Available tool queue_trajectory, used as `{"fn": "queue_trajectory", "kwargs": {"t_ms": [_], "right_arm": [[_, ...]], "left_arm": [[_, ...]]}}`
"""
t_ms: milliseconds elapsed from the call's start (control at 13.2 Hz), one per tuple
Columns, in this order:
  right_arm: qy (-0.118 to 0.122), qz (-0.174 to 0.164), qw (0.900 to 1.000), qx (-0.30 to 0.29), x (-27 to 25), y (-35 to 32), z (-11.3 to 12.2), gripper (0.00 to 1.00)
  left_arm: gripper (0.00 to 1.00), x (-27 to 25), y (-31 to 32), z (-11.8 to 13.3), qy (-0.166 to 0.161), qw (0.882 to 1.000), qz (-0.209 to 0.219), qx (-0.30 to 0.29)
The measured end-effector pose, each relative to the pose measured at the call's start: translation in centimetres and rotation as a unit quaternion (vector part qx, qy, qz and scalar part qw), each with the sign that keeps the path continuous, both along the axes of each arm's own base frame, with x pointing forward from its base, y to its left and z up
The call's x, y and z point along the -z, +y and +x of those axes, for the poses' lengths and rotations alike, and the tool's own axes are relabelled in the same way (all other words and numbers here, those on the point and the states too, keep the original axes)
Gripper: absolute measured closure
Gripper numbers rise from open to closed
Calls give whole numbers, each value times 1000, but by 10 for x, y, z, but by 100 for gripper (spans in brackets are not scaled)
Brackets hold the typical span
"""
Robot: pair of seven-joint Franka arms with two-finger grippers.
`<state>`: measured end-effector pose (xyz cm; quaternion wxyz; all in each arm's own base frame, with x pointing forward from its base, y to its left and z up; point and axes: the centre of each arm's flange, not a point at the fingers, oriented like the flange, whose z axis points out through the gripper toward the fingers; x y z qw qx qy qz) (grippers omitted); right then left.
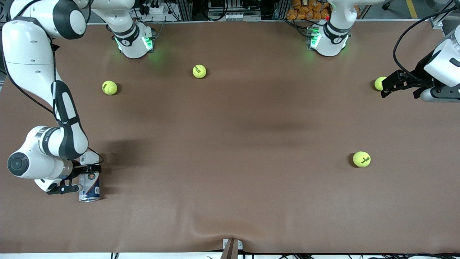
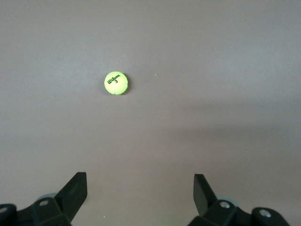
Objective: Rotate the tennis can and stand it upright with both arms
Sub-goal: 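Close the right gripper around the middle of the tennis can, then lift the can with the right gripper and carry it toward table center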
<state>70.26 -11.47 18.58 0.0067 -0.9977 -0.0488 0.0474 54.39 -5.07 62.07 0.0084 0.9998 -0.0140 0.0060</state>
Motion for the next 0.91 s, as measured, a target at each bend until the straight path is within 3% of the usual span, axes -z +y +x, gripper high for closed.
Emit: {"fn": "queue_trajectory", "kwargs": {"t_ms": [456, 836, 912], "right_arm": [[-5, 5, 998, -64, 3, 1, 3, 0], [-10, 4, 997, -72, 4, 1, 6, 0], [-11, 4, 997, -76, 4, 1, 6, 9]], "left_arm": [[0, 2, 0, 0, 2, 1000, 0, 0], [0, 9, 1, 3, 9, 1000, 0, -1], [0, 9, 1, 3, 9, 1000, 0, -1]]}}
